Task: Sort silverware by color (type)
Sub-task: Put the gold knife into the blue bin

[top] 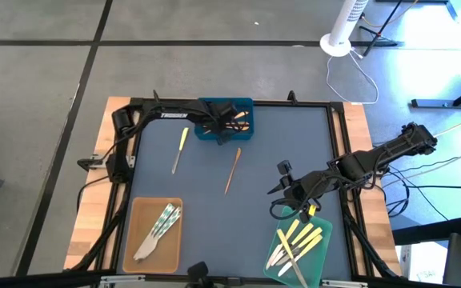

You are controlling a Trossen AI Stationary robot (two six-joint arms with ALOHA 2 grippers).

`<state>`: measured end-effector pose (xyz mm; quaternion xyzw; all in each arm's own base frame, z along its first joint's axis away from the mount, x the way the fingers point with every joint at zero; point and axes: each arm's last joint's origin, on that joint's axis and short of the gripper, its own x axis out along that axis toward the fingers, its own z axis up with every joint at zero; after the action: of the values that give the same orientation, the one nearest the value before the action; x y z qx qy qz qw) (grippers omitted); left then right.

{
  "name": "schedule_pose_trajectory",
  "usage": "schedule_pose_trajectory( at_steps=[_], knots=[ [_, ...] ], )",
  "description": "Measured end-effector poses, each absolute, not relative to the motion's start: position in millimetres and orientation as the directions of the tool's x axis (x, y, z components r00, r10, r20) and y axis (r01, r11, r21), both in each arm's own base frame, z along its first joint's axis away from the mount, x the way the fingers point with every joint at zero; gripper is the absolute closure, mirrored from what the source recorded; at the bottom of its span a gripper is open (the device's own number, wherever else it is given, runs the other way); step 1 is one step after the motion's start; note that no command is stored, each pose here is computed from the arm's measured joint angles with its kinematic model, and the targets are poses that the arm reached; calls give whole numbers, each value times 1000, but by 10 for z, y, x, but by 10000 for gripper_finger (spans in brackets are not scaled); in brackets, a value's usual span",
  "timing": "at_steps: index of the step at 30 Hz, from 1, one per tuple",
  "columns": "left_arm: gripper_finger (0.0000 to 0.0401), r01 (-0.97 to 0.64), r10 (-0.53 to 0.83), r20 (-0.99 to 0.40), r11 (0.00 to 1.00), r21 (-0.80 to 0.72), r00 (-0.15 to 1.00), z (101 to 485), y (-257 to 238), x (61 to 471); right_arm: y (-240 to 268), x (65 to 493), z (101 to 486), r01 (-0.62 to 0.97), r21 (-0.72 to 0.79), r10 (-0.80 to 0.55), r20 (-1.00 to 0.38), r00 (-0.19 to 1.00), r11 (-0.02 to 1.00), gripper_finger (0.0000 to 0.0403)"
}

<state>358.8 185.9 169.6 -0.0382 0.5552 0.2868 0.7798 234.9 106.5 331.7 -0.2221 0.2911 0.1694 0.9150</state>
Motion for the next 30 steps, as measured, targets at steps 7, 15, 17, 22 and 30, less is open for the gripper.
schedule_pose_trajectory(
  at_steps=[7, 15, 17, 22, 30],
  knots=[
    [385, -493, 392, -900, 831, 257, 193, 1559, 1916, 3591, 1065, 2349, 3317, -438, -309, 179, -608, 774, 844, 270],
    [385, -503, 395, -898, 826, 254, 195, 1559, 1955, 3579, 1065, 2349, 3317, -439, -309, 179, -608, 774, 844, 270],
    [383, -503, 396, -897, 826, 254, 196, 1560, 1956, 3579, 1065, 2349, 3317, -439, -309, 179, -608, 774, 844, 270],
    [359, -509, 400, -896, 822, 256, 194, 1561, 1960, 3578, 1065, 2349, 3317, -439, -309, 179, -608, 774, 844, 270],
    [320, -510, 403, -894, 821, 258, 196, 1560, 1962, 3581, 1065, 2349, 3317, -439, -309, 179, -608, 774, 844, 270]
  ],
)
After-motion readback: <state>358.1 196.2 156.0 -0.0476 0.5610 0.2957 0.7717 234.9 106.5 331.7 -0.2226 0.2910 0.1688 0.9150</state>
